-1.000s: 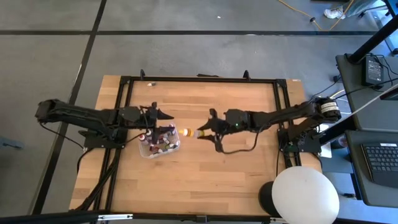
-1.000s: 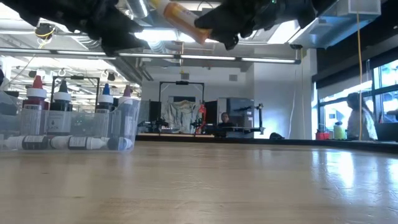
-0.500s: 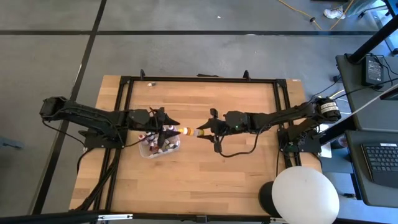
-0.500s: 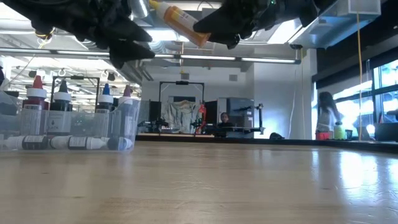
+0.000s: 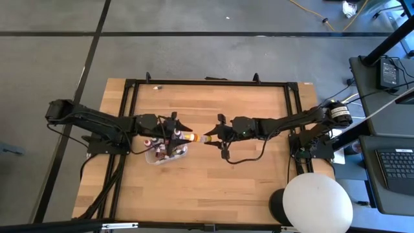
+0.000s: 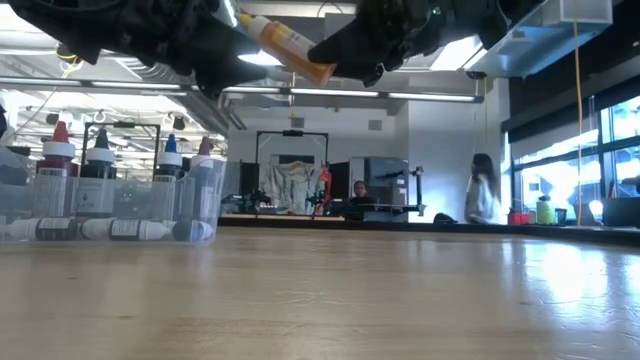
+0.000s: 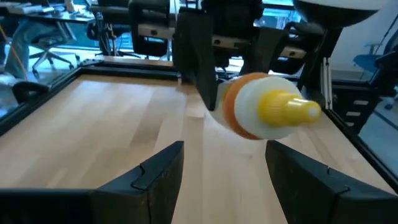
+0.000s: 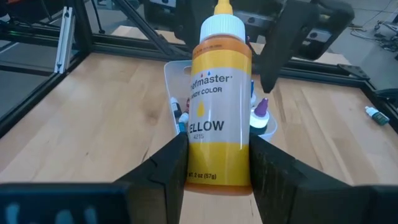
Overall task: Pick & Place food coloring
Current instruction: Put the large yellow food coloring bottle into the transparent bin
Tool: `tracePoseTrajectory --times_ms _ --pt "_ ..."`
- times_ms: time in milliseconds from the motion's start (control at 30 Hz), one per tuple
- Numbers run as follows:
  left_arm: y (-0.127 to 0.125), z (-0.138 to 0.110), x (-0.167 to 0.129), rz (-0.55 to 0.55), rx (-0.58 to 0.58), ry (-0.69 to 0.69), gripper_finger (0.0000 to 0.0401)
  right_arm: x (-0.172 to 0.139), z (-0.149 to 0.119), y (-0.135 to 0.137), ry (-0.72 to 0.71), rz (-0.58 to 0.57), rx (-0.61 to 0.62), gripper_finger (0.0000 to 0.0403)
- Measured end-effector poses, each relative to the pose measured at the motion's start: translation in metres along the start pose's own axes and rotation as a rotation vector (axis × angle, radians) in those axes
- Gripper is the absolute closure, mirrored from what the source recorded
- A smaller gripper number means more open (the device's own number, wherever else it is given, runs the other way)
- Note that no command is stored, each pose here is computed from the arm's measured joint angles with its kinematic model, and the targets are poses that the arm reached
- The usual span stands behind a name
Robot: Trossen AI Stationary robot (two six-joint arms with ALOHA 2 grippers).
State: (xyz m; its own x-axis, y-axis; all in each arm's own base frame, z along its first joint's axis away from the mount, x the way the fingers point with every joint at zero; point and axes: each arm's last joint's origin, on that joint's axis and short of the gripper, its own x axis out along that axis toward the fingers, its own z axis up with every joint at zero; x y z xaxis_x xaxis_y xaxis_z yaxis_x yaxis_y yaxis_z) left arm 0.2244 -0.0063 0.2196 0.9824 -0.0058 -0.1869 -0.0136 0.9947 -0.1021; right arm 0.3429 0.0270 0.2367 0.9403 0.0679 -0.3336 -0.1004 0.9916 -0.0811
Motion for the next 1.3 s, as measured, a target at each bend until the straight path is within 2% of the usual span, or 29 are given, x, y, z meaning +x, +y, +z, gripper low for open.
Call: tracePoseTrajectory --times_ms 467,1000,1167,1300 --pt "-0.006 0.004 0.000 -0.068 0.021 -0.047 0.0178 0.010 -0.011 0.001 0.034 0.000 0.000 0.0253" --pt "-0.005 0.002 0.001 -0.019 0.039 -0.033 0.0185 0.010 -0.010 0.000 0.030 0.001 0.002 0.0253" --pt "-0.005 0.001 0.001 -0.019 0.046 -0.027 0.0200 0.010 -0.010 0.000 0.029 0.000 0.002 0.0253" --pt "-0.005 0.001 0.001 -0.020 0.047 -0.027 0.0228 0.010 -0.010 0.000 0.029 -0.004 0.002 0.0253"
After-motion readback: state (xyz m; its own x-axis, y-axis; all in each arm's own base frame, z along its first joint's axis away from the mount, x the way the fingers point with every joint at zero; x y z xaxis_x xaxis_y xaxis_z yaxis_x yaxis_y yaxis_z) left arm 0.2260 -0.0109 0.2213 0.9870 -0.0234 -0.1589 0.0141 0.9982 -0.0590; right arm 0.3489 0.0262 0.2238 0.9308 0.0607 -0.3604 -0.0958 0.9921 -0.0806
